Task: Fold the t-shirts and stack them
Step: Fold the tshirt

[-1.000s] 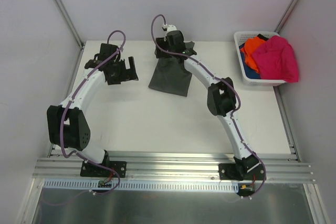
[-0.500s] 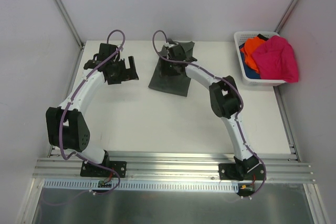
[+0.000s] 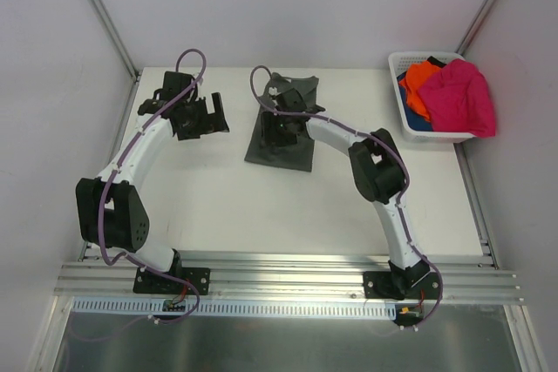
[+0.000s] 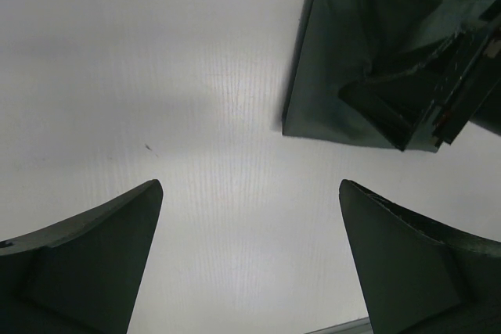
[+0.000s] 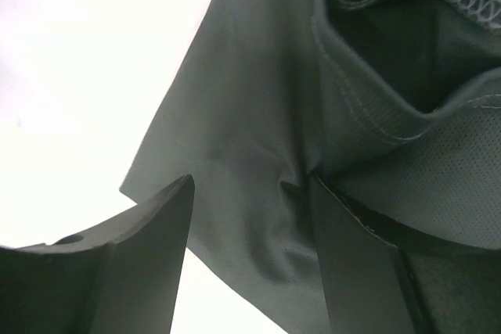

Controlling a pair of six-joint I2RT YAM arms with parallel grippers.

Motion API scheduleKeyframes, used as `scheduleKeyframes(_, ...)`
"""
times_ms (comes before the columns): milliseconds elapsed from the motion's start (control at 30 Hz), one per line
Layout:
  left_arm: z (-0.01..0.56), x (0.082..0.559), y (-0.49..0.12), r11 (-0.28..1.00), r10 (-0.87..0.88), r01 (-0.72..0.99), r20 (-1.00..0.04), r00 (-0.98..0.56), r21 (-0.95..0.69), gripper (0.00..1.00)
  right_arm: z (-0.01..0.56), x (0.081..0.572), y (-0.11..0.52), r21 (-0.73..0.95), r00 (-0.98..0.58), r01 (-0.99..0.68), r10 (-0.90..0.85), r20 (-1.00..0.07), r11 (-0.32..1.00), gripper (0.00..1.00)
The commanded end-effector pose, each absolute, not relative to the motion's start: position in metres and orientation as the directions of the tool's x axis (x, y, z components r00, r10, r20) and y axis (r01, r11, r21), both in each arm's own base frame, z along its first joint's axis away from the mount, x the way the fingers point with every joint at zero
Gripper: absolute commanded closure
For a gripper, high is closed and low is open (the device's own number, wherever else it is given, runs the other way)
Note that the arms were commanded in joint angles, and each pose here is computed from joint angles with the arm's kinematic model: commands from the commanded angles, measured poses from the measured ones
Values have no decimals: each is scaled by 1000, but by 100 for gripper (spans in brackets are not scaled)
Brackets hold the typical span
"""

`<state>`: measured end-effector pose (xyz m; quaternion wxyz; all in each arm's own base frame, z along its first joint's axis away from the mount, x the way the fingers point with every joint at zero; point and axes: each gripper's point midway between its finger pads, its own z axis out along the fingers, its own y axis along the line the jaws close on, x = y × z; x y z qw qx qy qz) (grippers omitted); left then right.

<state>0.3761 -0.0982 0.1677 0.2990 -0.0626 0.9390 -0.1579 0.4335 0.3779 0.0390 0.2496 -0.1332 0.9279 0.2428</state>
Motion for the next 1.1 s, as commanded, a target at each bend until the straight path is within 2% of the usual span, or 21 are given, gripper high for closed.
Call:
scheduleKeyframes(0, 195, 380, -96, 930, -248, -21, -584, -773, -366, 2, 51, 379, 375, 450, -904, -326, -135, -406, 832, 36)
scheduleKeyframes(167, 197, 384, -96, 926, -257, -24, -582, -772, -377, 2, 36, 351, 354, 446, -932, -291, -144, -333, 847, 36)
scheduleKeyframes(533, 192, 376, -99, 917, -265, -26, -560, -785, -398, 2, 50, 338, 342, 427, -919, -325, -175, -354, 844, 34)
scheduleKeyframes(733, 192, 368, -100, 918, -245, -2, -564, -789, -397, 1, 82, 346, 339, 383, -857, -394, -185, -480, 835, 24)
scheduleKeyframes(933, 201, 364, -107, 902, -220, 59, -572, -790, -427, 1, 135, 388, 358, 346, -756, -490, -193, -626, 800, 22)
scheduleKeyframes(1067, 199, 359, -112, 888, -220, 71, -556, -802, -454, 1, 157, 406, 363, 324, -709, -515, -181, -682, 794, 20)
